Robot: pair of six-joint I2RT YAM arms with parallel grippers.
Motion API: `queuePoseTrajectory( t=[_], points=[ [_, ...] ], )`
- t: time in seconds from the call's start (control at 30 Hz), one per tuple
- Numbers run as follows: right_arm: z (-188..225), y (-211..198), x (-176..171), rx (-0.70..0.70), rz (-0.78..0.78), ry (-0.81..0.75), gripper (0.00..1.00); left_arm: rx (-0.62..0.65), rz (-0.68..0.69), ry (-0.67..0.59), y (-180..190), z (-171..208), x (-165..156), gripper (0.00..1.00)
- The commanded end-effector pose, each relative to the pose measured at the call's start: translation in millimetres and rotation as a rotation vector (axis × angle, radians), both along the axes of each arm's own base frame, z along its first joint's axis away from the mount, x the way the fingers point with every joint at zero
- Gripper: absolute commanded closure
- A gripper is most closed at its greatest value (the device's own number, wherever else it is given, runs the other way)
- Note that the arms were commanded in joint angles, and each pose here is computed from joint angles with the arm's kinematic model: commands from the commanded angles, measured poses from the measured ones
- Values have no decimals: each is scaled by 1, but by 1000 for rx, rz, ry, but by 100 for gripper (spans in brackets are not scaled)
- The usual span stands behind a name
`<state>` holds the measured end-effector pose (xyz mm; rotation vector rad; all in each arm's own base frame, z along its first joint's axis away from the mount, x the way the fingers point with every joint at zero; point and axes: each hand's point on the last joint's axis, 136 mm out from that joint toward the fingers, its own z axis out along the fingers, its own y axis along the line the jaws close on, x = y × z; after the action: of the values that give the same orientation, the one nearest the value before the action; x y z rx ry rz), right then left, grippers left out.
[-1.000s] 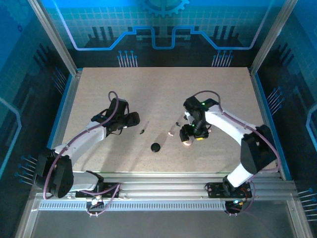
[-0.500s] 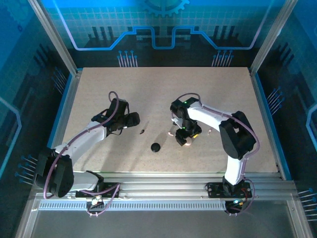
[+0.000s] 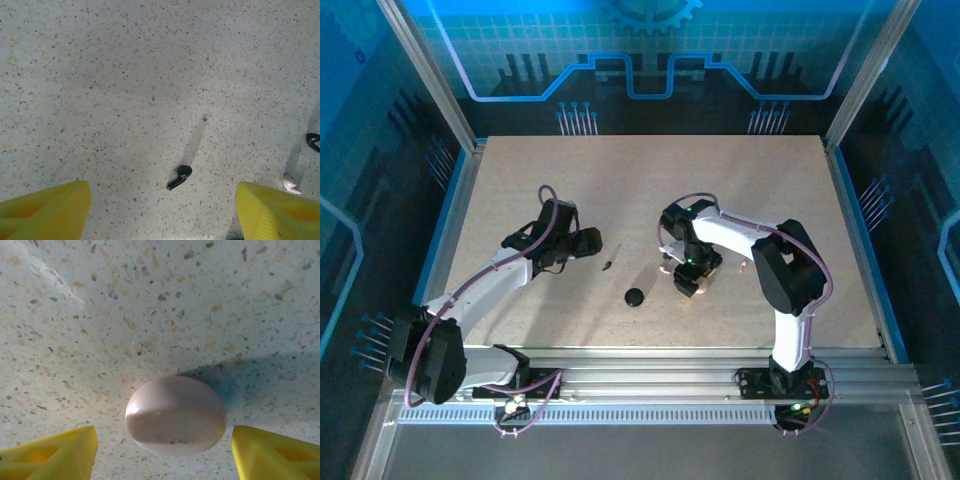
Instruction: Insert the wireless bluetooth earbuds into the charging case
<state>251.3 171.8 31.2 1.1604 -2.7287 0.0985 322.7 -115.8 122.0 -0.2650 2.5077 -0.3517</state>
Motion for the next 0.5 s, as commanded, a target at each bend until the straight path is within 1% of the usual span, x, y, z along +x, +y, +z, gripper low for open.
queuePoseTrajectory(
  t=[0.0,0.07,0.2,0.3,0.47],
  points=[
    [-7,4,4,-11,50,-5,28,-9,-32,-3,-2,3,-8,23],
    [-9,5,7,-8,51,-13,29,-13,-29,-16,-2,7,-8,23],
    [-16,2,7,-17,46,-5,35,-11,-25,-41,1,12,-9,23],
    [-20,-4,5,-45,43,9,43,-9,-27,-68,2,19,-9,23],
    [-17,-15,5,-69,20,5,51,3,-33,-106,3,29,-6,23]
  ],
)
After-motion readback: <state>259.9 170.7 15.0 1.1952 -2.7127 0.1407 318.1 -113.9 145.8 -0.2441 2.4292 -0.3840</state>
